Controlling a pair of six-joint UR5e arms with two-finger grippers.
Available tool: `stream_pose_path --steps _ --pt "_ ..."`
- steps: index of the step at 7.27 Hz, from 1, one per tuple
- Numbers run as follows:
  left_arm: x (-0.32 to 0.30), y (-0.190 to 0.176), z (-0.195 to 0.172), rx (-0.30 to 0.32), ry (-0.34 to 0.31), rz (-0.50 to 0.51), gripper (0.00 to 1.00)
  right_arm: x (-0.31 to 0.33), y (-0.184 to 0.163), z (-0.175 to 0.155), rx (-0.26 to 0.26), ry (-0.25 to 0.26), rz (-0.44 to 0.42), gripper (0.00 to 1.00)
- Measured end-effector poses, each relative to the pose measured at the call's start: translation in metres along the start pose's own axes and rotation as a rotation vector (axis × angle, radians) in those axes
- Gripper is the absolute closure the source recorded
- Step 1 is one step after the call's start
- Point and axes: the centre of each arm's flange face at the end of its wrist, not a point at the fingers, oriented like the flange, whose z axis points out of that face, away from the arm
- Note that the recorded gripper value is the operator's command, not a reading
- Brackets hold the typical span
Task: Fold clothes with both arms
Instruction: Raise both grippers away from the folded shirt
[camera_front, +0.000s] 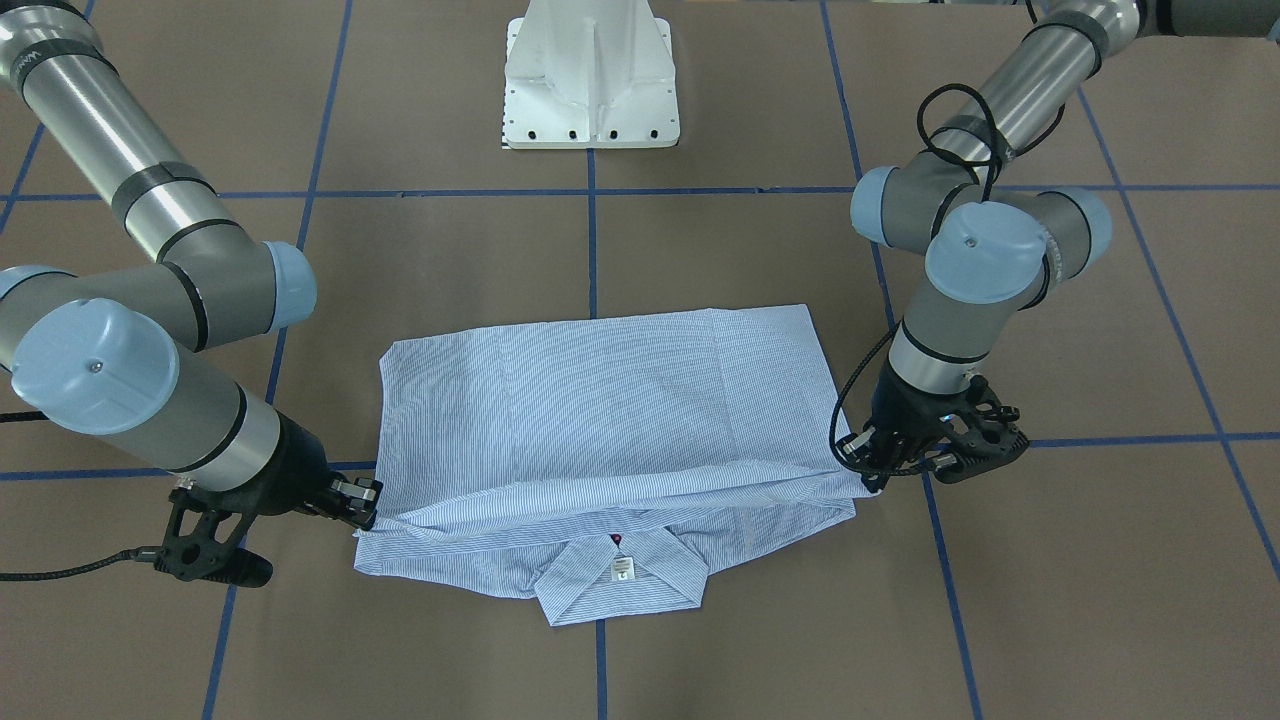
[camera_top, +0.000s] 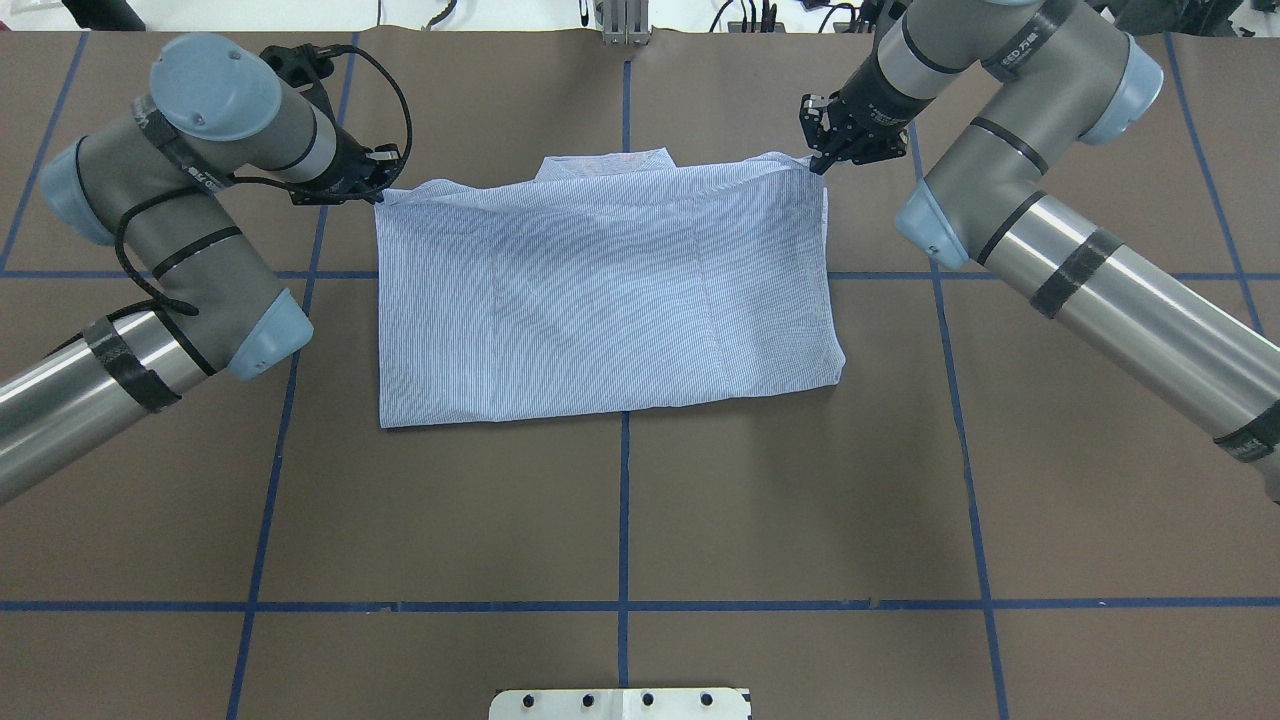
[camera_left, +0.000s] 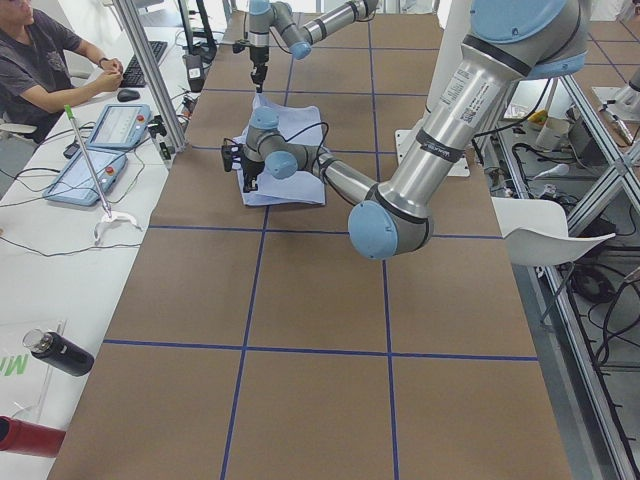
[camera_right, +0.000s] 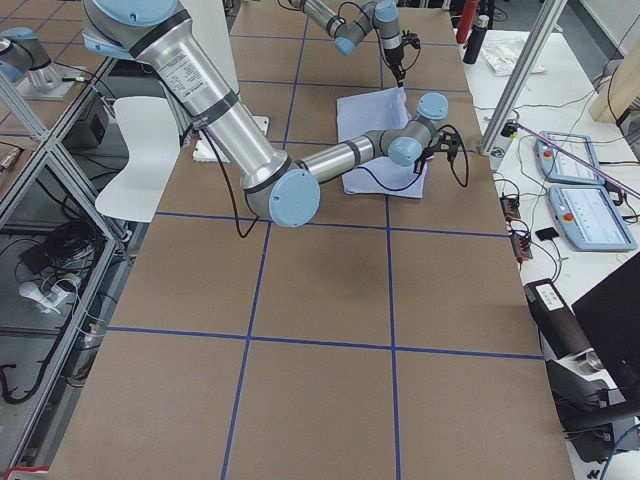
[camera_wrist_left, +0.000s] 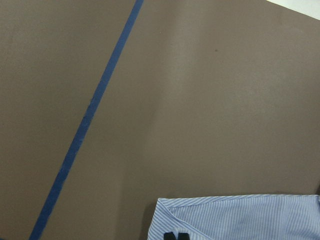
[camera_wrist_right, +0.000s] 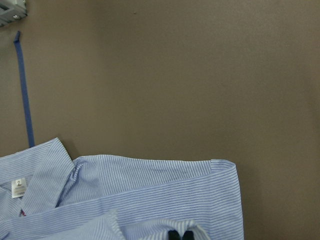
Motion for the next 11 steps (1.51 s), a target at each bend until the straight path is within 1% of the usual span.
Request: stream_pose_path --steps 2,3,4,5,7,9,10,11 --pt "0.000 0.000 0.000 0.000 -0.001 0.002 1.00 0.002 -0.001 0.002 -0.001 0.004 0.002 1.00" --pt "0.000 0.000 0.000 0.000 -0.001 0.002 0.72 0.002 -0.001 0.002 0.000 0.005 0.003 1.00" --pt "0.001 0.000 0.000 0.000 0.000 0.002 0.34 0.002 -0.001 0.002 0.000 0.005 0.003 0.66" --pt "0.002 0.000 -0.001 0.001 0.003 0.003 0.02 0.001 -0.001 0.002 0.003 0.004 0.001 0.01" --pt "0.002 -0.001 -0.002 0.002 0.005 0.002 0.01 -0.004 -0.004 -0.001 0.035 0.009 -0.004 0.00" --pt "0.003 -0.004 -0.008 0.007 0.009 0.000 0.01 -0.006 -0.004 -0.002 0.046 0.011 -0.008 0.00" --pt "0.004 -0.008 -0.017 0.007 0.022 -0.002 0.01 -0.006 -0.002 -0.004 0.049 0.004 -0.013 0.00" --pt "0.006 -0.011 -0.030 0.001 0.040 -0.005 0.01 -0.002 0.007 -0.008 0.049 -0.010 -0.021 0.00"
